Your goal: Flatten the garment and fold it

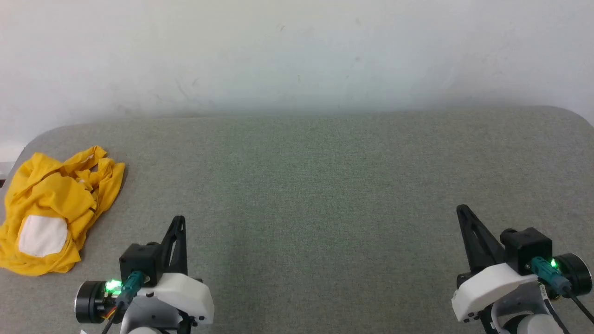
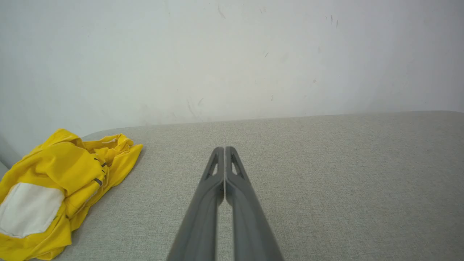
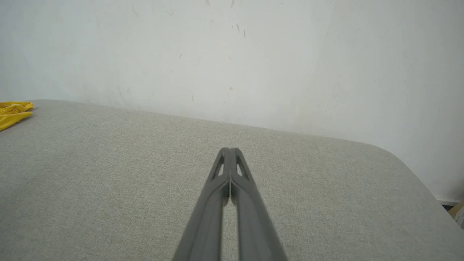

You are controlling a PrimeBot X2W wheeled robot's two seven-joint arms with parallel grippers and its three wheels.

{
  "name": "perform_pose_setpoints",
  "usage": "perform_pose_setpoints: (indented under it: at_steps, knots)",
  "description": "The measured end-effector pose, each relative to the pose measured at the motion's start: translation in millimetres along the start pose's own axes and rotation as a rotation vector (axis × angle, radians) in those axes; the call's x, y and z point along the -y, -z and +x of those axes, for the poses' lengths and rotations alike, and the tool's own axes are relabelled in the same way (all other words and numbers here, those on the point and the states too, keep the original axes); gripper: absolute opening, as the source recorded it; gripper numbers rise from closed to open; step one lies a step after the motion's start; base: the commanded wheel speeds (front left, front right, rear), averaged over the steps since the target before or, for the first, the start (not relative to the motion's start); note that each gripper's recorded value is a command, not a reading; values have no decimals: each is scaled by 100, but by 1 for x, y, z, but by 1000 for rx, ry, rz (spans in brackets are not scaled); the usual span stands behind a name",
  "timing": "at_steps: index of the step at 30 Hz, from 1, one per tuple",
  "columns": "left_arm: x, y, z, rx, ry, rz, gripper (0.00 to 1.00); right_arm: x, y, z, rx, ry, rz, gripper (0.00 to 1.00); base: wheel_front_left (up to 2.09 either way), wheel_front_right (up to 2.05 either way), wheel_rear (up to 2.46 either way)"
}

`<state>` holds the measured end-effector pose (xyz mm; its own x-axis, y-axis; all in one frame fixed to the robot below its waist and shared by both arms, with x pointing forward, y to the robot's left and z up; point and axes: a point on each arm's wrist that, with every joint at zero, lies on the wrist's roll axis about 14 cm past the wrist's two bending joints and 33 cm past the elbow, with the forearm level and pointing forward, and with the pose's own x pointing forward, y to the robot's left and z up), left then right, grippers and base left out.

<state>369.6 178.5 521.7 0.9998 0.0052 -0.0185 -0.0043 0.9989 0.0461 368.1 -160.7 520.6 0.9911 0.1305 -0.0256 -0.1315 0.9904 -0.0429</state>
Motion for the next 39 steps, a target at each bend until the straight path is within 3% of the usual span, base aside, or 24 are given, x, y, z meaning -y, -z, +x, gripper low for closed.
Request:
perform_pose_setpoints:
  at_steps: [10, 11, 39]
  knots:
    - [0, 0, 0, 0, 0, 0, 0, 0, 0, 0, 0, 0, 0, 0, 0, 0, 0]
    - [0, 0, 0, -1, 0, 0, 100, 0, 1, 0, -2, 0, 0, 100, 0, 0, 0]
    - [-9, -1, -8, 27, -34, -8, 100, -6, -3, 9, 34, -21, 2, 100, 0, 0, 0]
